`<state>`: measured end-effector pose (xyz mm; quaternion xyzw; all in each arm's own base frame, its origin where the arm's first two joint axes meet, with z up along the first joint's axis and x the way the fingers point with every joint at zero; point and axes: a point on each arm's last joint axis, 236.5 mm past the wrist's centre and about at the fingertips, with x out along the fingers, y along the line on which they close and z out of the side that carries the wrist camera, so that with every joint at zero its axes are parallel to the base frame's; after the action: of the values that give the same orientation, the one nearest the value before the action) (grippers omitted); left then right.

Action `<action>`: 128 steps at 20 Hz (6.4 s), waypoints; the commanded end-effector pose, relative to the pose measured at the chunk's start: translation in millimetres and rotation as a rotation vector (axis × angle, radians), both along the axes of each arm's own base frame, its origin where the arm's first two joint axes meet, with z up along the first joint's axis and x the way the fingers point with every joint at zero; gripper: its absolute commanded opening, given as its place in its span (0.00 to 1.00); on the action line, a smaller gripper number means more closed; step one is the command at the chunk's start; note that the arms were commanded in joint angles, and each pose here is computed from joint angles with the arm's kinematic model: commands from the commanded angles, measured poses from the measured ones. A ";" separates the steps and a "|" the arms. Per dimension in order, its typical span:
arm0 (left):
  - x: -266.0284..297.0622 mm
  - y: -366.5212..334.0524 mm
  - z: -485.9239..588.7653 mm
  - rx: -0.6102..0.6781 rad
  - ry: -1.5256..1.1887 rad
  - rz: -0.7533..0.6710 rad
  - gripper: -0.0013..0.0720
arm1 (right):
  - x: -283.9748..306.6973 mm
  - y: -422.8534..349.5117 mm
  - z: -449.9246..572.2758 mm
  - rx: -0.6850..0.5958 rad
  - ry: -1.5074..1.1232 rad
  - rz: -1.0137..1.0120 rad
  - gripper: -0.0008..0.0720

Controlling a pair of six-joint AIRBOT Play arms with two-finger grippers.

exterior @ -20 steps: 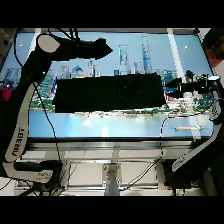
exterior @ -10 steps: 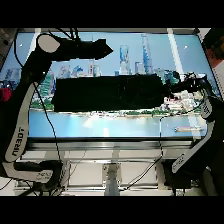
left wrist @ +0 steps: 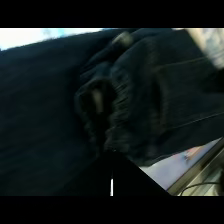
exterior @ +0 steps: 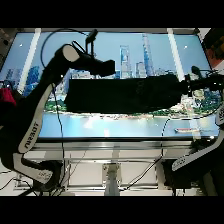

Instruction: Fold the clothes and pants, and hang the long-sleeved shirts on hangers.

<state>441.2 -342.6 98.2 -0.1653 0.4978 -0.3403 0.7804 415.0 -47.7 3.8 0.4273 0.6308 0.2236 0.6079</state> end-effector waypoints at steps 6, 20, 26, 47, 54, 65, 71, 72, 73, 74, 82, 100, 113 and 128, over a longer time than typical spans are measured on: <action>-59.8 -85.4 -129.3 0.144 0.178 -0.120 0.05 | -3.9 -22.2 95.1 -0.117 -0.170 -0.094 0.04; -13.9 -79.0 -117.0 0.124 0.043 0.011 0.05 | -10.8 87.4 115.9 -0.357 -0.220 0.155 0.05; 52.6 108.5 9.8 0.389 -0.214 0.300 0.05 | -1.9 131.5 115.7 -0.362 -0.253 0.189 0.04; 42.4 190.6 104.2 0.330 -0.308 0.467 0.05 | 42.2 304.6 80.2 -0.480 -0.471 0.309 0.19; 6.6 120.8 135.0 0.135 -0.375 0.155 0.05 | 62.9 116.5 99.6 -0.386 -0.415 0.178 0.04; -2.2 114.6 149.5 0.098 -0.400 0.130 0.05 | -0.5 92.3 -32.7 0.025 -0.027 -0.051 0.80; -2.3 114.6 149.5 0.099 -0.399 0.130 0.05 | -15.6 139.0 -80.8 -0.142 0.034 0.106 0.94; -2.3 114.6 149.5 0.099 -0.399 0.130 0.05 | -19.0 150.5 -84.2 -0.140 0.041 0.135 0.93; -2.3 114.6 149.5 0.099 -0.399 0.130 0.05 | -22.0 160.7 -87.4 -0.140 0.045 0.163 0.93; -2.3 114.6 149.5 0.099 -0.399 0.130 0.05 | -23.7 170.3 -91.5 -0.140 0.050 0.186 0.93; -2.2 114.7 149.2 0.099 -0.399 0.130 0.05 | -5.2 197.5 -87.2 -0.144 0.041 0.130 0.05; 0.1 113.9 145.4 0.081 -0.363 0.159 0.05 | -224.3 -324.6 -62.5 -0.555 0.249 -1.041 0.04; -12.3 72.3 65.9 0.165 -0.171 0.029 0.05 | -277.7 -363.6 -49.8 -0.571 0.295 -1.237 0.71; -38.4 118.2 146.3 0.224 -0.364 0.110 0.05 | 68.4 -61.6 293.0 -0.111 -0.850 -0.407 0.05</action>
<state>418.9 -235.6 214.6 -0.0428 0.3991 -0.2666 0.8763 450.0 -225.8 254.3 0.4329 0.2295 0.0907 0.8670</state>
